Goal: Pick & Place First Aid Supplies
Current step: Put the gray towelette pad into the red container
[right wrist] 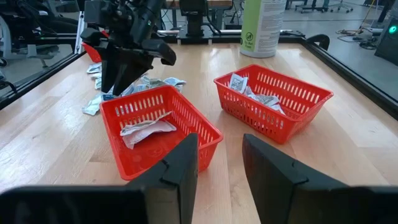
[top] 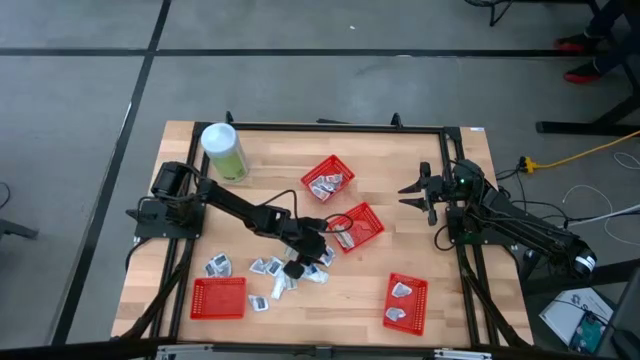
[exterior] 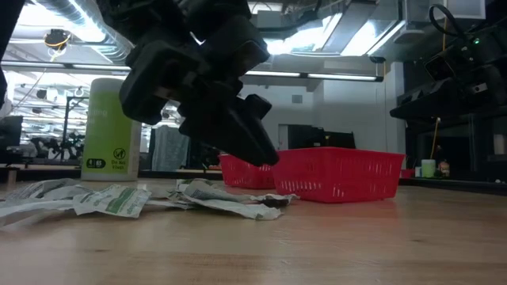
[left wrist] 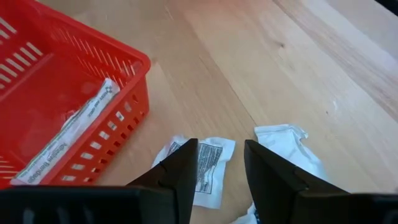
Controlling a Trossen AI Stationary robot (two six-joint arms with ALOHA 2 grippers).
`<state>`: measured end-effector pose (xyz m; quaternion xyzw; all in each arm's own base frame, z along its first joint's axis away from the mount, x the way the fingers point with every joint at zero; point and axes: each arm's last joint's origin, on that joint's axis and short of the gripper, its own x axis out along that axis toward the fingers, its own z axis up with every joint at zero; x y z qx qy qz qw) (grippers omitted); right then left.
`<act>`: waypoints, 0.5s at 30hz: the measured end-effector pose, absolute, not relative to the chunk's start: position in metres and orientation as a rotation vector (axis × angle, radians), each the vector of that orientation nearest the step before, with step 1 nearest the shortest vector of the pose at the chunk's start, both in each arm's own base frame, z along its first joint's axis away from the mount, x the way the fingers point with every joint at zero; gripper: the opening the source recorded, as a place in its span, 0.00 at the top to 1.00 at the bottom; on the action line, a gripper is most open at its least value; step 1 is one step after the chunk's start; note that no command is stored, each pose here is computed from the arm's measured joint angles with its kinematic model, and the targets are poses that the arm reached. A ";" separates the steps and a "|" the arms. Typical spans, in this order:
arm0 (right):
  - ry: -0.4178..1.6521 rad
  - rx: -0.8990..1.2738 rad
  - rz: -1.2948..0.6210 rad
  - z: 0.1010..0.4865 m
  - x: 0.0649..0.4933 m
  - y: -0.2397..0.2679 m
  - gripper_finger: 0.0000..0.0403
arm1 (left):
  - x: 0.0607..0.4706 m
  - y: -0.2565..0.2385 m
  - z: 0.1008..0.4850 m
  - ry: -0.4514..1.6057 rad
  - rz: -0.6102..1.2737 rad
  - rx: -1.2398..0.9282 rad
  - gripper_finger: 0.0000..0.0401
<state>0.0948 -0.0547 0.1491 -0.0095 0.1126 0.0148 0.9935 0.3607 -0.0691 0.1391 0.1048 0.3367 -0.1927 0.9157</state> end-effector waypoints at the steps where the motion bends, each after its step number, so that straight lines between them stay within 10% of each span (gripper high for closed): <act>1: 0.226 -0.019 0.029 0.149 0.095 -0.055 0.69 | 0.361 -0.069 0.139 0.691 -0.391 0.219 0.69; 15: 0.226 -0.019 0.030 0.149 0.095 -0.055 0.69 | 0.367 -0.070 0.107 0.740 -0.322 0.232 0.70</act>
